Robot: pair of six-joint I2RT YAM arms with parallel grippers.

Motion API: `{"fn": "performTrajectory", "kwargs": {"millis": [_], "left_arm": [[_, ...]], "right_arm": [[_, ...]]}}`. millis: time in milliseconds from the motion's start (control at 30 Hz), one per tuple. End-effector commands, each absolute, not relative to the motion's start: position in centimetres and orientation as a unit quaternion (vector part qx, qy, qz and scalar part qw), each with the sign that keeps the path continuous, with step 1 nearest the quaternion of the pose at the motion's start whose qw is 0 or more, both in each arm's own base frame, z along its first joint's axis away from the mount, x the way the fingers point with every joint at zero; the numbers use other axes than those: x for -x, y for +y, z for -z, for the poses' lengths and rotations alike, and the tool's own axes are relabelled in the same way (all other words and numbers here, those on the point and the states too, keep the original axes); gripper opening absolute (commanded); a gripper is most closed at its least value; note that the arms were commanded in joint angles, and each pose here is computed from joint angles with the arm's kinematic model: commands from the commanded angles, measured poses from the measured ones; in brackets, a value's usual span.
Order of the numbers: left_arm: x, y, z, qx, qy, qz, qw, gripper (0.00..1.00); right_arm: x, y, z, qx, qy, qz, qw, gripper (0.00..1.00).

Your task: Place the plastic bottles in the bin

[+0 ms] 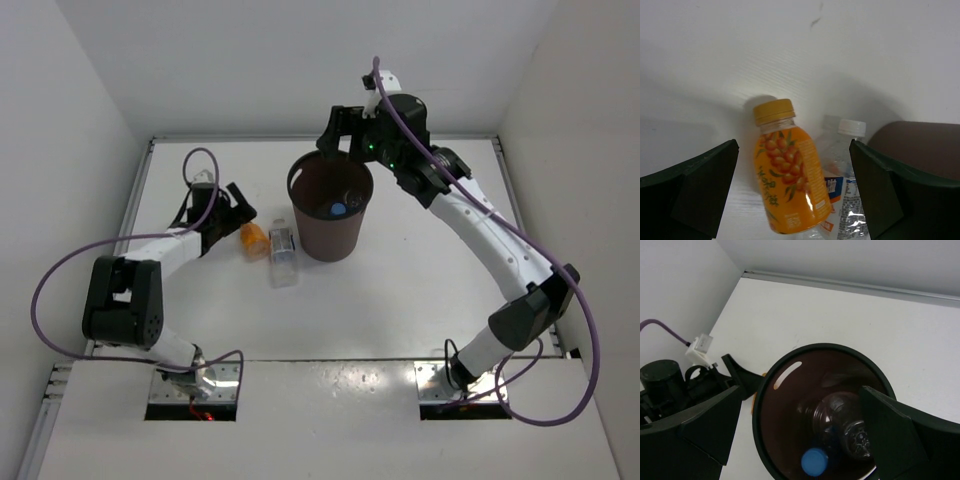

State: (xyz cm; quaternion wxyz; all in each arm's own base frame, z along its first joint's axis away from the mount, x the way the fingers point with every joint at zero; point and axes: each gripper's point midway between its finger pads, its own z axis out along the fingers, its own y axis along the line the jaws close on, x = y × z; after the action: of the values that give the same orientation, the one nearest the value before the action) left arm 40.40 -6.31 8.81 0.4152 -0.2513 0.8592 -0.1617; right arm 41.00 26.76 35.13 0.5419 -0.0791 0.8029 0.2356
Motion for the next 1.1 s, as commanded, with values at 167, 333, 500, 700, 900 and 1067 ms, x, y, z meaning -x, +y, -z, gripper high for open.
{"fn": "performTrajectory", "kwargs": {"millis": [167, 333, 500, 700, 900, 1067], "left_arm": [[-40.4, -9.1, -7.4, 0.249, 0.87, 0.174, 0.388, 1.0], [-38.2, -8.6, -4.6, 0.254, 0.884, 0.156, 0.36, 1.0], [-38.1, -9.0, -4.5, 0.257, 0.88, 0.172, 0.361, 0.93], [-37.9, -9.6, -4.3, 0.258, 0.875, 0.193, 0.362, 0.73], [-39.8, -8.5, -7.2, 0.26, 0.861, 0.171, 0.404, 0.47], [-44.8, -5.1, -15.9, 0.277, 0.806, 0.122, 0.509, 0.41]], "right_arm": [[-40.7, 25.1, -37.9, 0.054, 0.783, -0.245, 0.57, 1.0], [-40.7, 24.4, -36.6, 0.049, 0.792, -0.233, 0.562, 1.0], [-40.4, 23.8, -36.1, 0.041, 0.796, -0.231, 0.557, 1.0], [-40.4, 23.1, -35.8, 0.032, 0.799, -0.226, 0.556, 1.0], [-40.1, 22.7, -35.3, 0.028, 0.806, -0.226, 0.547, 1.0], [-39.7, 22.2, -34.5, 0.02, 0.811, -0.228, 0.538, 1.0]]}}
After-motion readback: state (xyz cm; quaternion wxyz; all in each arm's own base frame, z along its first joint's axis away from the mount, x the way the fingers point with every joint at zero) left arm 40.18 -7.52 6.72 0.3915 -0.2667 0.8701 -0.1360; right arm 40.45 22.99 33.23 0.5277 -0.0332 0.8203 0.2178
